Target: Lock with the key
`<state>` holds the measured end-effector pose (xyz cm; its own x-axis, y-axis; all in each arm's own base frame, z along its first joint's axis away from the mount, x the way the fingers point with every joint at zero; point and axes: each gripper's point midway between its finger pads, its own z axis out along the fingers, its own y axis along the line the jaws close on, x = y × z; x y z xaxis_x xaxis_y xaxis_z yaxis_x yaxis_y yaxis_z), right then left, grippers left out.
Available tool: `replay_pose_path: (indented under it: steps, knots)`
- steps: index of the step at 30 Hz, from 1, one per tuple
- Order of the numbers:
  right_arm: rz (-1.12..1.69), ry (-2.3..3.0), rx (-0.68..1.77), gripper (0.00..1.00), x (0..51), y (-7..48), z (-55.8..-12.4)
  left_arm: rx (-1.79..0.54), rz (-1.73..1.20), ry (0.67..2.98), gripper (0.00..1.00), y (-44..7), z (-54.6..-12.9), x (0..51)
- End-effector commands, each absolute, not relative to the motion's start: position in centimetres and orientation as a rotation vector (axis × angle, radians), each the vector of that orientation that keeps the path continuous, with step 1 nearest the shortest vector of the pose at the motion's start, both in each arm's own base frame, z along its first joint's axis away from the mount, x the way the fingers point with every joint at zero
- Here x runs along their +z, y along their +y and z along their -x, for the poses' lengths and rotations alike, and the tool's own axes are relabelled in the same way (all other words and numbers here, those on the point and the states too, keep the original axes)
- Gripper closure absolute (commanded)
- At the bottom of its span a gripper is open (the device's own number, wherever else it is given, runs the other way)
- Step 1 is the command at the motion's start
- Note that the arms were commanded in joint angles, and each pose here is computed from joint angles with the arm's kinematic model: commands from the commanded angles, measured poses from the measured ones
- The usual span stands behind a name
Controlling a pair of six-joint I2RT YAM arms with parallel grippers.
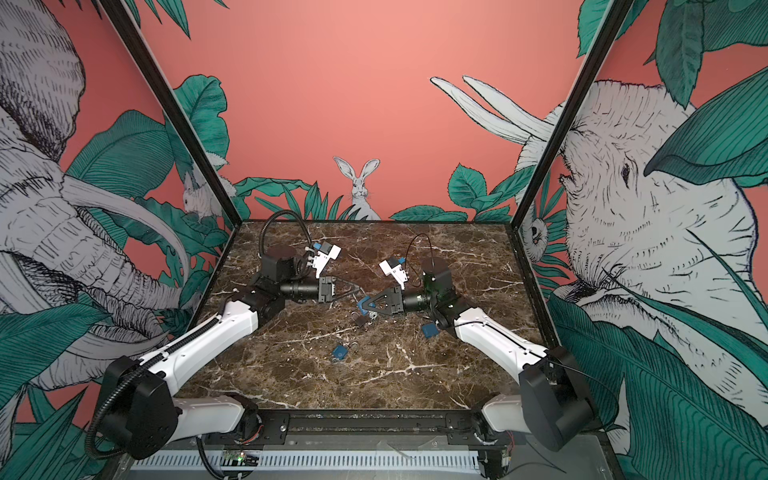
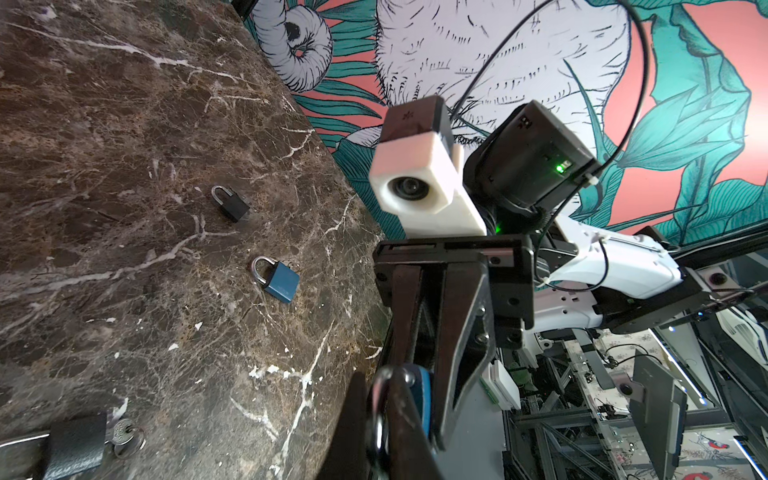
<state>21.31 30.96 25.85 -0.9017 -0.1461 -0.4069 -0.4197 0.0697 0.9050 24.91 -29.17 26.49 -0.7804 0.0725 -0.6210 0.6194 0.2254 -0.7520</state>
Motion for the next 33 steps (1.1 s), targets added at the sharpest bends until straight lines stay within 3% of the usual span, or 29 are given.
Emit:
replay_pose_path:
  steps: [1, 33]
  knots:
    - [0.884, 1.750, 1.951, 1.00, 33.1, 31.0, -19.1, -1.496, -0.553, 2.221, 1.00, -28.7, -25.5, 21.1]
    - [0.827, 1.752, 1.919, 1.00, 32.9, 31.9, -21.2, -1.654, -0.619, 2.265, 1.00, -31.1, -19.6, 19.3]
